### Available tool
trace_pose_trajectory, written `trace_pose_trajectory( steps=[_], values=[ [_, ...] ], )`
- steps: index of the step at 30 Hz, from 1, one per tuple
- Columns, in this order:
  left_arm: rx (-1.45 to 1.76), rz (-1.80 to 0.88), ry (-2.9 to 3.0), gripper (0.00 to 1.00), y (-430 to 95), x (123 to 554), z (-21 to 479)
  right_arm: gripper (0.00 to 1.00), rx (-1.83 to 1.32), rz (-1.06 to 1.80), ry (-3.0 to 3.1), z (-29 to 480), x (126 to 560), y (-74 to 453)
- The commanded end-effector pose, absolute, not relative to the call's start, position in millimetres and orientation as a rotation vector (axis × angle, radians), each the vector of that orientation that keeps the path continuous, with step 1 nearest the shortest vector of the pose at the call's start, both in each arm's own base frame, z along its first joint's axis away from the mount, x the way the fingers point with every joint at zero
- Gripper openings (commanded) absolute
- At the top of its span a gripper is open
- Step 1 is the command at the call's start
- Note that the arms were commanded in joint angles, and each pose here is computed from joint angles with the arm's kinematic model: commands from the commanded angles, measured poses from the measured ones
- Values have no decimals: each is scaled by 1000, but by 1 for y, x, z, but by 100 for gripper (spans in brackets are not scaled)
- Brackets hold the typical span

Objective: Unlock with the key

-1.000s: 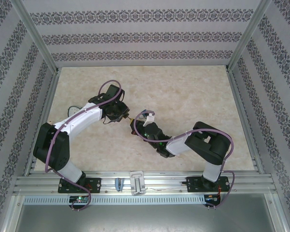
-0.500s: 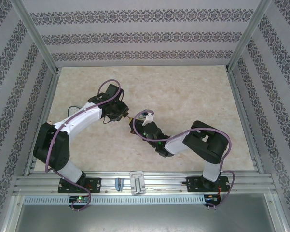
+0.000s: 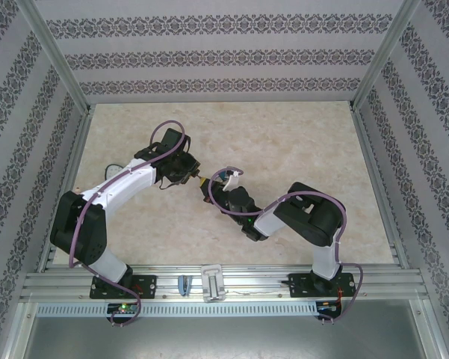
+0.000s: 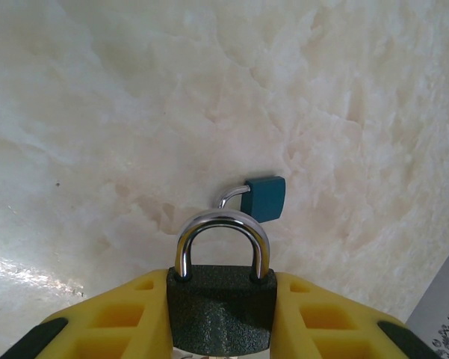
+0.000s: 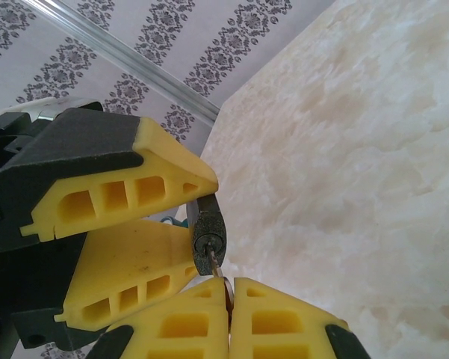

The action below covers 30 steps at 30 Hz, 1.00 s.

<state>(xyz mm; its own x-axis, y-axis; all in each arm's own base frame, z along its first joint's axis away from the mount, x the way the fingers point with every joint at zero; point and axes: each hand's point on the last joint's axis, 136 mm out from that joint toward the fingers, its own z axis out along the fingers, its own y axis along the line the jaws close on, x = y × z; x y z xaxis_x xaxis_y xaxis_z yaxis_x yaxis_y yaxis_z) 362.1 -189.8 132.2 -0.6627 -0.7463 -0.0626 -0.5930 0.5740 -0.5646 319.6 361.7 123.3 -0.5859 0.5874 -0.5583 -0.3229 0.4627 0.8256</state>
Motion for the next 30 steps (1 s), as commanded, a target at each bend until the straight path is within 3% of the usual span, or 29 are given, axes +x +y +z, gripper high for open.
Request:
trace_pose_trajectory(
  steps=[1, 19, 30],
  values=[
    [-1100, -820, 2532, 30, -199, 354, 139, 0, 170, 1342, 1713, 147, 318, 371],
    [-1121, -895, 2508, 28, -204, 353, 143, 0, 67, 1298, 1665, 158, 318, 390],
    [-1090, -924, 2526, 28, -210, 351, 144, 0, 169, 1426, 1676, 162, 330, 389]
  ],
)
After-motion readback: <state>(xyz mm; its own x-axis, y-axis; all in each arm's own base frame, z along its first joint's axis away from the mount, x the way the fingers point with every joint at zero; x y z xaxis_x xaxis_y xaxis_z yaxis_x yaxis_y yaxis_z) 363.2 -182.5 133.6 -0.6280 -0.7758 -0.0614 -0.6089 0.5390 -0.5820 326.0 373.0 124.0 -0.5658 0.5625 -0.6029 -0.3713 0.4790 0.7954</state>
